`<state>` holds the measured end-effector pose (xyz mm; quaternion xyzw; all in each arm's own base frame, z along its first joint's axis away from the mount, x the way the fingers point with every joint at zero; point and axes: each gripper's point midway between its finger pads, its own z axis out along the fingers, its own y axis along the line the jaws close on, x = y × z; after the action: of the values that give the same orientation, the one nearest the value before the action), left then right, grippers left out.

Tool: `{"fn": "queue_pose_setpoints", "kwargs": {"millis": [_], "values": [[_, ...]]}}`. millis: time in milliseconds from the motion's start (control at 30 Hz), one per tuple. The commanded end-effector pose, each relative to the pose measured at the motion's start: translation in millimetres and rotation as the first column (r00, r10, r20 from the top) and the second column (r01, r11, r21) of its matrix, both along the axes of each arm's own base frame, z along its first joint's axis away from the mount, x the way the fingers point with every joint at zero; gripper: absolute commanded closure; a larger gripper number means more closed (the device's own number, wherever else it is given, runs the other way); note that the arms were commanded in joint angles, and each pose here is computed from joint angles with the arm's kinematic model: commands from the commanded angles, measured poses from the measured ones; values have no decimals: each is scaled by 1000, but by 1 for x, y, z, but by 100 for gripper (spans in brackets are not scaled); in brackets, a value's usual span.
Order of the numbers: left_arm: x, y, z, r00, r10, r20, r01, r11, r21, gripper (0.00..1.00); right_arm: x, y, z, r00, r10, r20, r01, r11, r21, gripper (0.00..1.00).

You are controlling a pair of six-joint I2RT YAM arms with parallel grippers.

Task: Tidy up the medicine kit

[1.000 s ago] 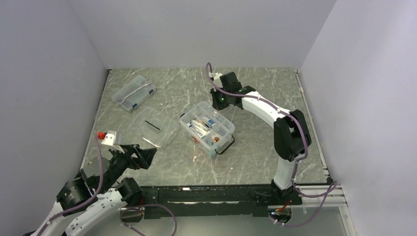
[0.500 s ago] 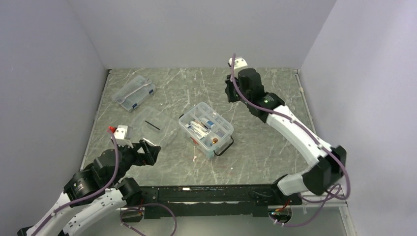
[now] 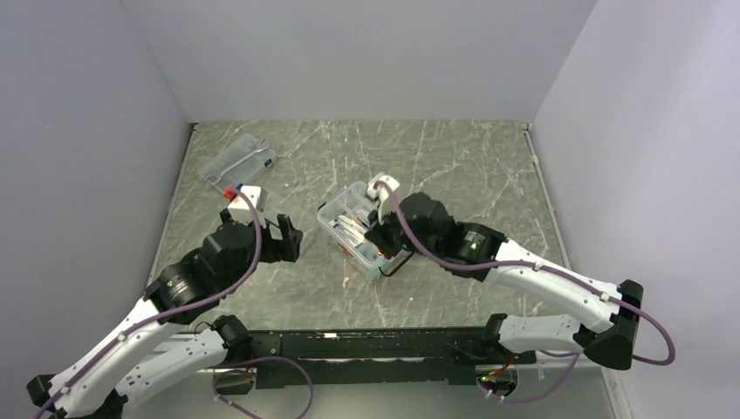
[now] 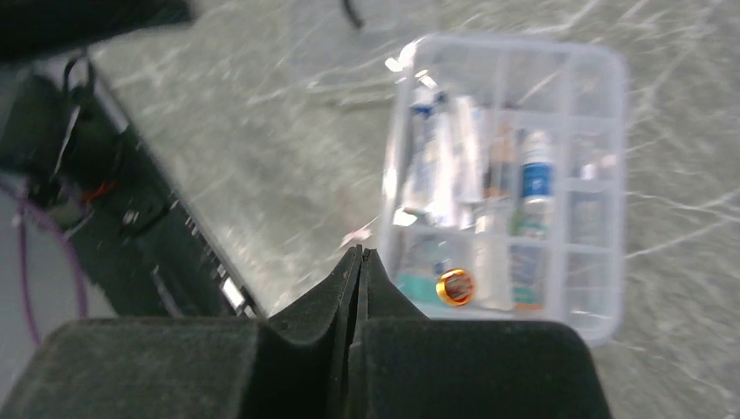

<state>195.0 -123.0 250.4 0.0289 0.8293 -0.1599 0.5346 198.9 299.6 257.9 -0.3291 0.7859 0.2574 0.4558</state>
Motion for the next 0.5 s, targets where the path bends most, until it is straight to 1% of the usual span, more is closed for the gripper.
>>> {"fn": "queue_pose_setpoints", "kwargs": {"millis": [0,67,167,267,400,467], "values": [[30,-8,25,998,3,57,-1,1000,-31,1,-40,18,-14,996,92,-14,-92,996,-1,100],[47,-7,24,999,8,52,-6,999,-42,1,-46,21,-25,997,80,-6,-80,997,-11,100],[71,-8,21,1000,-4,31,7,998,-68,3,-53,28,-38,997,81,-15,-81,997,13,100],[93,-10,16,1000,-12,-19,9,992,-128,5,-53,35,-58,997,70,-41,-70,997,18,100],[119,-20,10,997,-59,-53,47,979,-199,6,-57,48,-81,997,57,-60,-57,998,2,100],[131,-28,3,992,-88,-90,65,971,-231,7,-58,53,-92,997,39,-72,-40,999,-15,100]]}}
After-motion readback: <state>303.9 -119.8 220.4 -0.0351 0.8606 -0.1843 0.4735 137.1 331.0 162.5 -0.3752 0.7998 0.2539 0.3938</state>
